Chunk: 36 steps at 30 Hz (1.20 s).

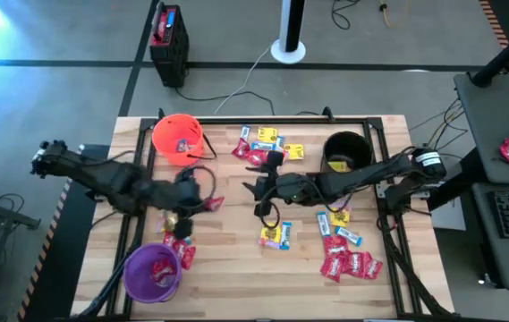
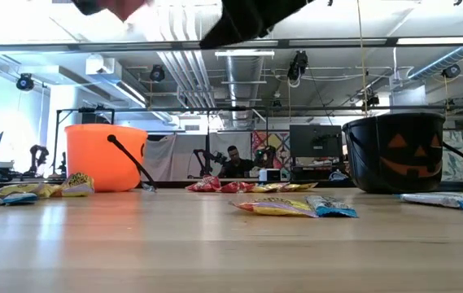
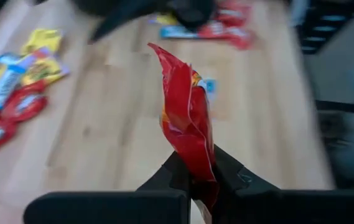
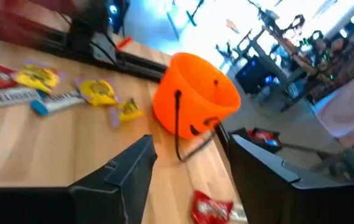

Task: Sort candy by brand, put in halloween buckets
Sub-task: Put the red candy into the purple bucket

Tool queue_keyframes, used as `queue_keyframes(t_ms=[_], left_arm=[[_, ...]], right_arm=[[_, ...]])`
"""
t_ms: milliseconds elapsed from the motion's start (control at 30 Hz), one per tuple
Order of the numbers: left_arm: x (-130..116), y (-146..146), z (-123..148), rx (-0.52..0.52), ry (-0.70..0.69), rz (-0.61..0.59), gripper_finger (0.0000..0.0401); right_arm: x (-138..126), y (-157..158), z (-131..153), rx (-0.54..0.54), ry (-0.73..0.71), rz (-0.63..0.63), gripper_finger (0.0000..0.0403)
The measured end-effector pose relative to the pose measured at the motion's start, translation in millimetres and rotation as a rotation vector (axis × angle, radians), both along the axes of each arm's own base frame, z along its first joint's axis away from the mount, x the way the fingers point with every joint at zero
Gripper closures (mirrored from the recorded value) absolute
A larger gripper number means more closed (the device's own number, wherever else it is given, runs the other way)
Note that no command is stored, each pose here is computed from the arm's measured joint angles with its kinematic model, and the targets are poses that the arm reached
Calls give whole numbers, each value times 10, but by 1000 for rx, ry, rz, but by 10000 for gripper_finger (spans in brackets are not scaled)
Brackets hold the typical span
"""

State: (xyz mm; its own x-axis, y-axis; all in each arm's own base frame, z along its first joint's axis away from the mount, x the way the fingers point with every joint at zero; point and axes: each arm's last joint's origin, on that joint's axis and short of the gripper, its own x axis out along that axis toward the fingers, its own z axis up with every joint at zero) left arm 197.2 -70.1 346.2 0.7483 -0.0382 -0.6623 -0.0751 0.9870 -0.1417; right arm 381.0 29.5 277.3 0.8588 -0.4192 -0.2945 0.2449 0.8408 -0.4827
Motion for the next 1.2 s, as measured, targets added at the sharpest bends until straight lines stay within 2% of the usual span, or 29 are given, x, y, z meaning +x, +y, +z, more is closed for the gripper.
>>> queue_keyframes(t_ms=[133, 233, 467, 667, 767, 900, 967, 1100, 1200], left_arm=[[-285, -189, 371, -89, 80, -38, 399], [-498, -315, 454, -119, 193, -58, 400], [-803, -629, 315, -194, 401, -145, 400], [-893, -998, 41, -221, 460, -240, 400], [-928, -1118, -115, -249, 501, -203, 400], [-963, -1210, -336, -326, 604, -74, 400], [-959, -1259, -418, -366, 629, -47, 400], [-933, -1296, -518, -373, 632, -19, 397], [-950, -1260, -585, -349, 681, 98, 385]], right_arm=[[-25, -149, -40, 3, 18, -40, 203], [-16, -264, -117, 20, 37, -45, 204], [-6, -569, -302, 129, 61, -48, 204], [-17, -714, -311, 150, 49, -88, 202], [-23, -763, -311, 150, 48, -101, 202], [-30, -817, -312, 150, 48, -116, 202], [-35, -849, -311, 146, 48, -123, 202], [-49, -940, -311, 151, 44, -149, 202], [-59, -996, -311, 151, 43, -165, 202]])
